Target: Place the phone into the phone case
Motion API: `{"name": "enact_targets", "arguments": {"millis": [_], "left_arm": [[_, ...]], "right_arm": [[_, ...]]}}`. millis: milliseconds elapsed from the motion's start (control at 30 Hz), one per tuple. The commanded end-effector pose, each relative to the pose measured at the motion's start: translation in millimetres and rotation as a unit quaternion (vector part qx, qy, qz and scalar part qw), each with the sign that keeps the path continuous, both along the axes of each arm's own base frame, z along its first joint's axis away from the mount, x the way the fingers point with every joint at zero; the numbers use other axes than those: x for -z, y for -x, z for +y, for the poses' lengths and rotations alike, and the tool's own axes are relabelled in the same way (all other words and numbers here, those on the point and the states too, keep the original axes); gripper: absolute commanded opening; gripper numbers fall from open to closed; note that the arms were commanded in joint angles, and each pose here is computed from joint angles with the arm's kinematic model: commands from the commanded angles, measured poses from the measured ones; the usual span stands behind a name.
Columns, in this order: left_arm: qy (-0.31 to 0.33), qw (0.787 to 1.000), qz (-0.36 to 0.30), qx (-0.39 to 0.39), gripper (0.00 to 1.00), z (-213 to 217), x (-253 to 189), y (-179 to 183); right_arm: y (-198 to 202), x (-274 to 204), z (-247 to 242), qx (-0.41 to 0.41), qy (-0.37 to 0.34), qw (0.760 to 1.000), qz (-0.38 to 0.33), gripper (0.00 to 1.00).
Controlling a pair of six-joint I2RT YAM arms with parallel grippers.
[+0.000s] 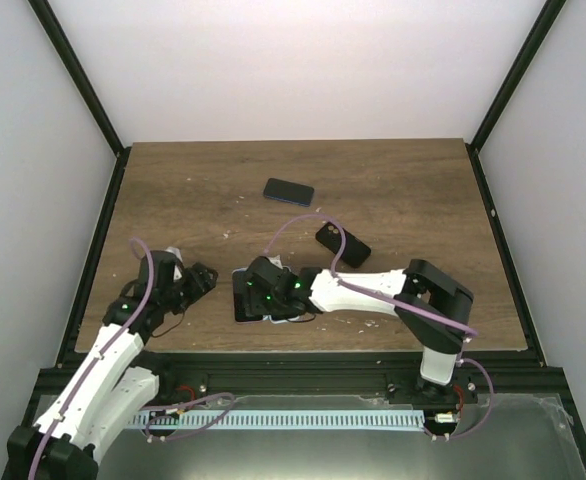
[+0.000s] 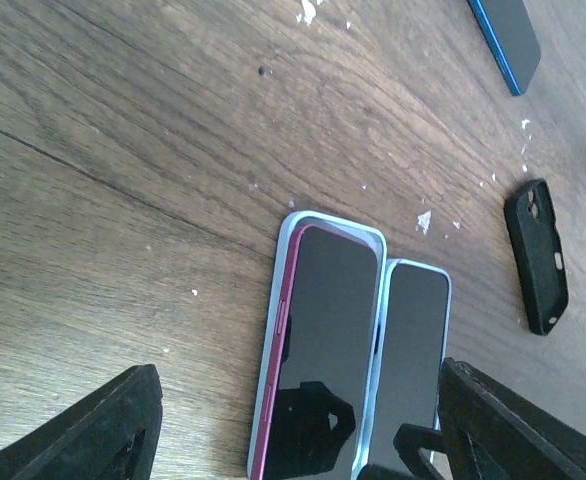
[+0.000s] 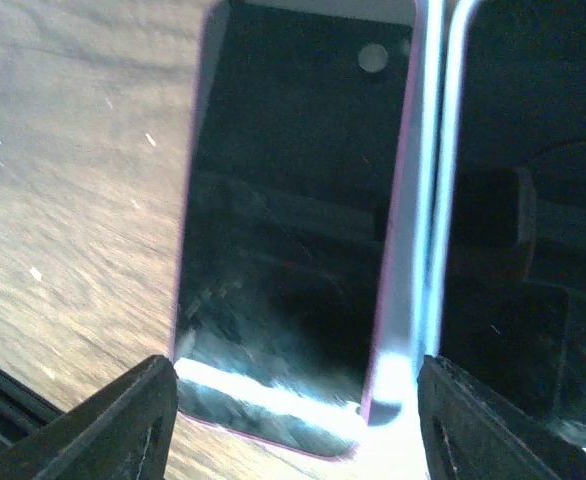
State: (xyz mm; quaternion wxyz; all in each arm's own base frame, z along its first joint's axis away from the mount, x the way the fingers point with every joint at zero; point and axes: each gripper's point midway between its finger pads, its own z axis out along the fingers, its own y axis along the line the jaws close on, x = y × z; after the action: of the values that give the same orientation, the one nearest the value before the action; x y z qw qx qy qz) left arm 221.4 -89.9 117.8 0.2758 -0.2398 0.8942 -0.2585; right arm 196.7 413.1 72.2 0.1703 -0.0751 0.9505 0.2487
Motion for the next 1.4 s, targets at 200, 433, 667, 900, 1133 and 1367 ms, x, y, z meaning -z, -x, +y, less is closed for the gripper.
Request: {"name": "enact_targets", "arguments": {"millis": [200,433,667,900,1133,1367], "left_arm": [[0.056,0.998,0.022,0.022,0.75,-18.7,20.3,-5.5],[0.063,0.997,0.033,0.029,0.72,-22.7,29.9,-6.7],[0.068,0.995,0.053,0.046,0.69,-28.6,38.2,-4.3],[0.089,0.988,0.1,0.076,0.67,-40.0,49.3,8.3],[0.092,0.985,0.118,0.087,0.64,-42.9,51.6,13.1],[0.101,0.981,0.135,0.092,0.57,-45.5,61.1,19.4]], "right_arm": [[55.6,9.8,-28.6,-0.122,0.005,0.992,0.039,0.45],[68.0,27.0,-37.8,-0.136,0.014,0.989,0.06,0.44],[56.8,42.1,-40.6,-0.118,0.037,0.991,0.045,0.44],[23.0,56.6,-58.2,-0.078,0.062,0.995,0.016,0.44],[-8.4,53.8,-59.4,-0.062,0.05,0.997,-0.02,0.44],[-20.1,39.6,-43.9,-0.092,-0.013,0.995,-0.021,0.44]]}}
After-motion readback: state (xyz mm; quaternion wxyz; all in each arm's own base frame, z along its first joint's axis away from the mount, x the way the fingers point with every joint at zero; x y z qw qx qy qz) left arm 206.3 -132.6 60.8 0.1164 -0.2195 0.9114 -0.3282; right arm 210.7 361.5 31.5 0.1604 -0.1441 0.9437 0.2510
